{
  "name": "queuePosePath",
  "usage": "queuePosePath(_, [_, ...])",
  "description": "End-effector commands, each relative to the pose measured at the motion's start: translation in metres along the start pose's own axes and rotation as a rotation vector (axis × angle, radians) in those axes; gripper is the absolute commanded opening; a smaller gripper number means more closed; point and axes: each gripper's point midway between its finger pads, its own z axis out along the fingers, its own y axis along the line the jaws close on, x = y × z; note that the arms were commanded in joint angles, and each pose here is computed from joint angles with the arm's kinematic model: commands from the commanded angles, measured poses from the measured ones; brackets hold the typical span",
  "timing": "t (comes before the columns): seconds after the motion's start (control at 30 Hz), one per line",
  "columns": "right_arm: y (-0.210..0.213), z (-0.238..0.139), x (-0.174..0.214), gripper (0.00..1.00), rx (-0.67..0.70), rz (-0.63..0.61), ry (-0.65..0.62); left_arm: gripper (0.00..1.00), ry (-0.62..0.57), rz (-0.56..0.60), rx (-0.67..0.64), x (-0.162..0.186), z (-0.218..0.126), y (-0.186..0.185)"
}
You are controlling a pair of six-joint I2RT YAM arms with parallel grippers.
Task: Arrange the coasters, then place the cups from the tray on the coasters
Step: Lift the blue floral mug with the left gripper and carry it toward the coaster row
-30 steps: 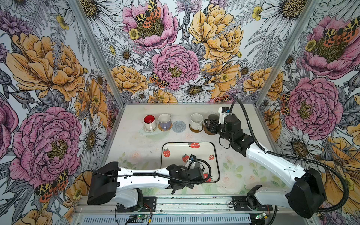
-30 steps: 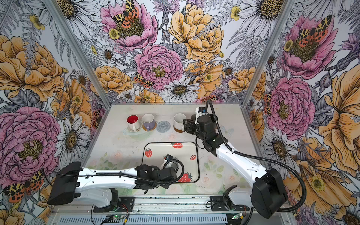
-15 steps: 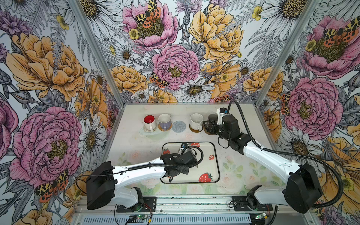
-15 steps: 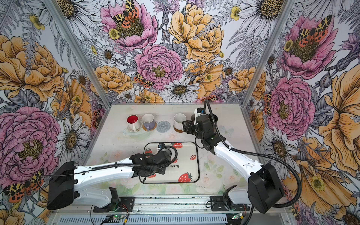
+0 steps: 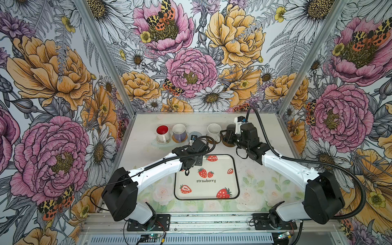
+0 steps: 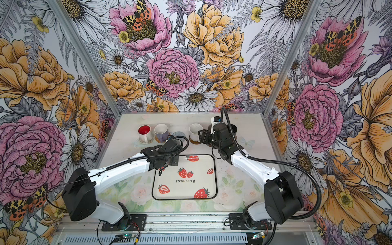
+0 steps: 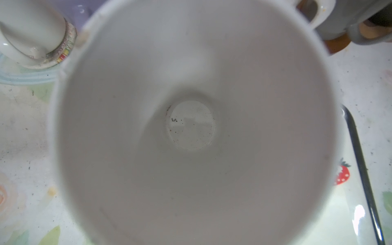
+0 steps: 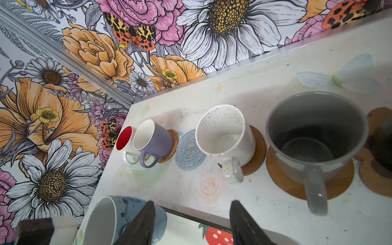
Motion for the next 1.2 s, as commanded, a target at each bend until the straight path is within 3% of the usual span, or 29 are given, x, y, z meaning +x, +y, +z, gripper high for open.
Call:
queuePosePath(0.0, [0.011,0.003,-0.015,0.59,-0.047,-0.003,-0.027,0.0,-0.086,-0.018,0.057,-0.042,-0.001,-0.012])
queuePosePath(0.57, [0.012,-0.02,-0.03,0.59,-0.083,-0.007,-0.091,0.0,-0.124,-0.085,0.034,-0.117,0.045,0.006])
queuePosePath(0.87, [0.022,-0.026,-0.037,0.59,-0.157,0.003,-0.113,0.0,-0.082,-0.106,0.007,-0.122,0.084,0.015])
queuePosePath(1.17, [0.016,-0.021,-0.038,0.59,-0.151,0.009,-0.113,0.0,-0.095,-0.143,0.025,-0.129,0.098,0.019])
